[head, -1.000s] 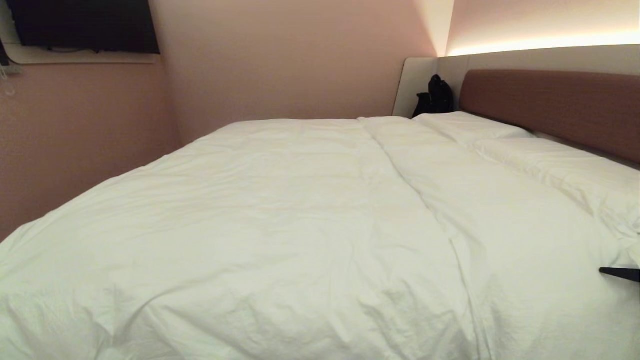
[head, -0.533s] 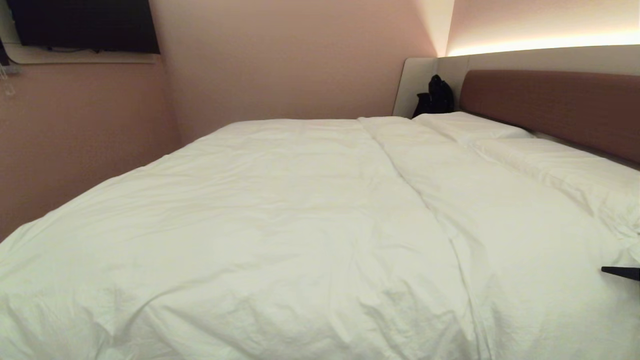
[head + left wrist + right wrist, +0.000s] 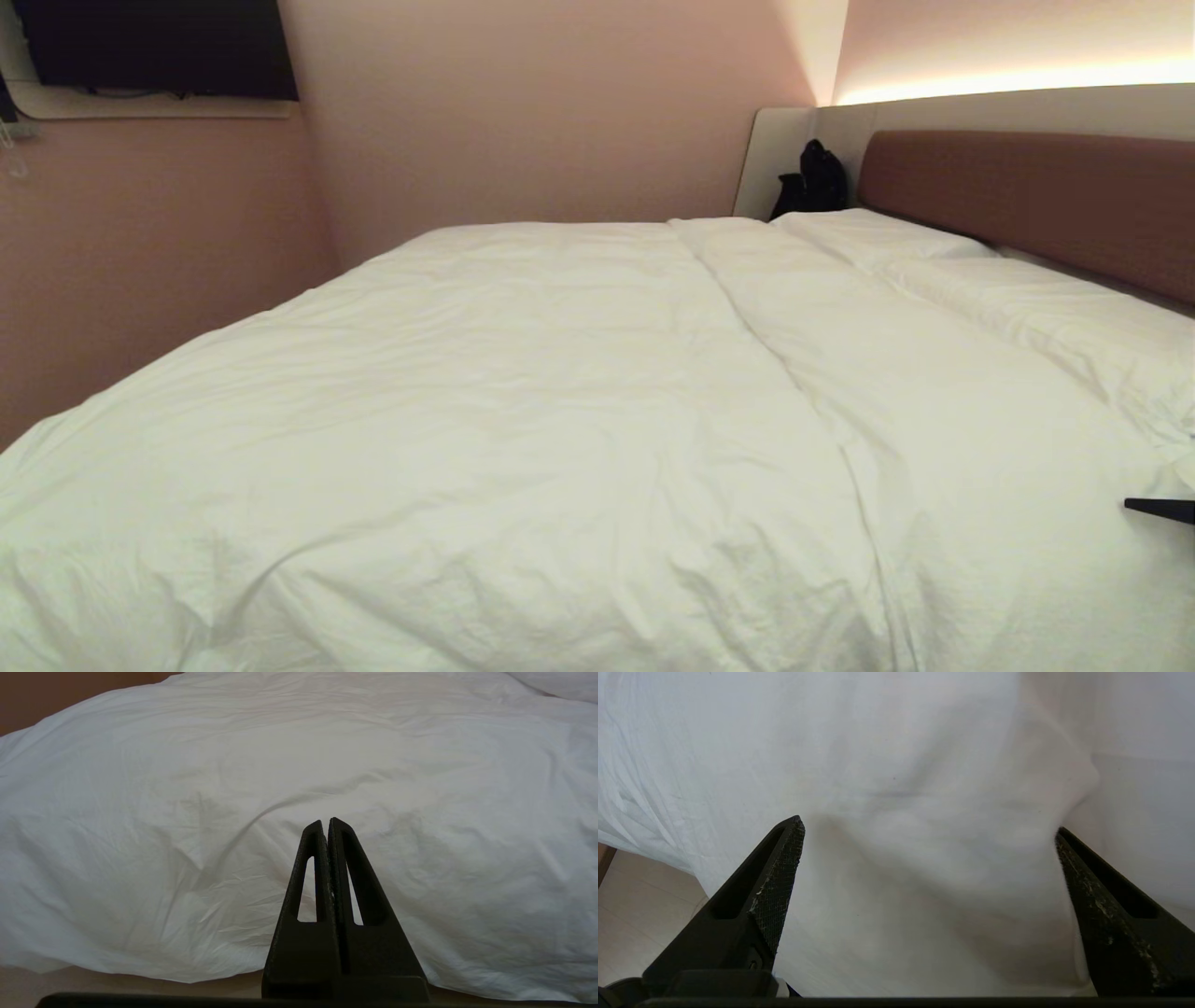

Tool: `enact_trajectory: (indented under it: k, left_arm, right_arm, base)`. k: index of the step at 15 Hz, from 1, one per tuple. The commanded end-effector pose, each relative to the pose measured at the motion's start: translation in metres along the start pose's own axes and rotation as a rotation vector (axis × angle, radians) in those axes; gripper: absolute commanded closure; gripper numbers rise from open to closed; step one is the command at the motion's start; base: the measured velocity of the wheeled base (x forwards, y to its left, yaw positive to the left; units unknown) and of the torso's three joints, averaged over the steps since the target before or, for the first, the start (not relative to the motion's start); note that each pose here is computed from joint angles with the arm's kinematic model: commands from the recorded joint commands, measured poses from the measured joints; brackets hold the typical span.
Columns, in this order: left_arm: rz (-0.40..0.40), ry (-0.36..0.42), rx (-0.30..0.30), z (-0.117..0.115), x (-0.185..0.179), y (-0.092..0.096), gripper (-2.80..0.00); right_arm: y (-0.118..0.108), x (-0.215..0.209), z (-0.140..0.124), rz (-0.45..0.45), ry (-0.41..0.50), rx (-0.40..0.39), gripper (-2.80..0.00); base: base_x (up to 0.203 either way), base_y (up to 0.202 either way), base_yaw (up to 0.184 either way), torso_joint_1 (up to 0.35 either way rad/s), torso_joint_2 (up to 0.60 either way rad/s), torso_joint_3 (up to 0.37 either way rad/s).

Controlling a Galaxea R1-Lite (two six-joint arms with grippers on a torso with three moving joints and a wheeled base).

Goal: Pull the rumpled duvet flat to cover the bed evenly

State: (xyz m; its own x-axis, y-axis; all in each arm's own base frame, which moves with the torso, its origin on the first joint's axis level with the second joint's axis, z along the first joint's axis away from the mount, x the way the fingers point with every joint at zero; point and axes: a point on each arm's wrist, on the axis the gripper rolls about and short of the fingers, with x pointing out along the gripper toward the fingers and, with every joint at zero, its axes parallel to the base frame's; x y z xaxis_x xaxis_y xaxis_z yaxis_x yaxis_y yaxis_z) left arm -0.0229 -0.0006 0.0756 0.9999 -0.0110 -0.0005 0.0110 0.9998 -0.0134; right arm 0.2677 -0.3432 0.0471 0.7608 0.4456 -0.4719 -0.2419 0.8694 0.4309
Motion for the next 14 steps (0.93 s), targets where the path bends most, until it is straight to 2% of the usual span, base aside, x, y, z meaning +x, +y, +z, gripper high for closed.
enact_trajectory:
  k: [1,2,3,4,14]
  left_arm:
    - [0.000,0.000,0.000,0.0002,-0.0001,0.0000,0.00]
    - [0.000,0.001,0.000,-0.0002,0.0001,0.0000,0.00]
    - [0.000,0.001,0.000,-0.0003,0.0001,0.0000,0.00]
    - [0.000,0.001,0.000,-0.0001,0.0000,0.0000,0.00]
    - [0.000,0.001,0.000,-0.0003,0.0001,0.0000,0.00]
  right_arm:
    - [-0.0003,0.0011,-0.0008,0.007,-0.002,0.000,-2.80]
    - [-0.0007,0.0015,-0.0014,0.008,-0.002,0.002,-2.80]
    - [-0.0009,0.0014,-0.0016,0.008,-0.002,0.002,-0.43]
    - [-0.0003,0.0011,-0.0008,0.007,-0.002,0.001,0.00]
    - [-0.0014,0.0019,-0.0019,0.008,-0.001,0.004,0.00]
  base:
    - [0.000,0.000,0.000,0.000,0.00,0.000]
    - [0.000,0.000,0.000,0.000,0.00,0.000]
    - [0.000,0.000,0.000,0.000,0.00,0.000]
    - [0.000,0.000,0.000,0.000,0.00,0.000]
    - [0.000,0.000,0.000,0.000,0.00,0.000]
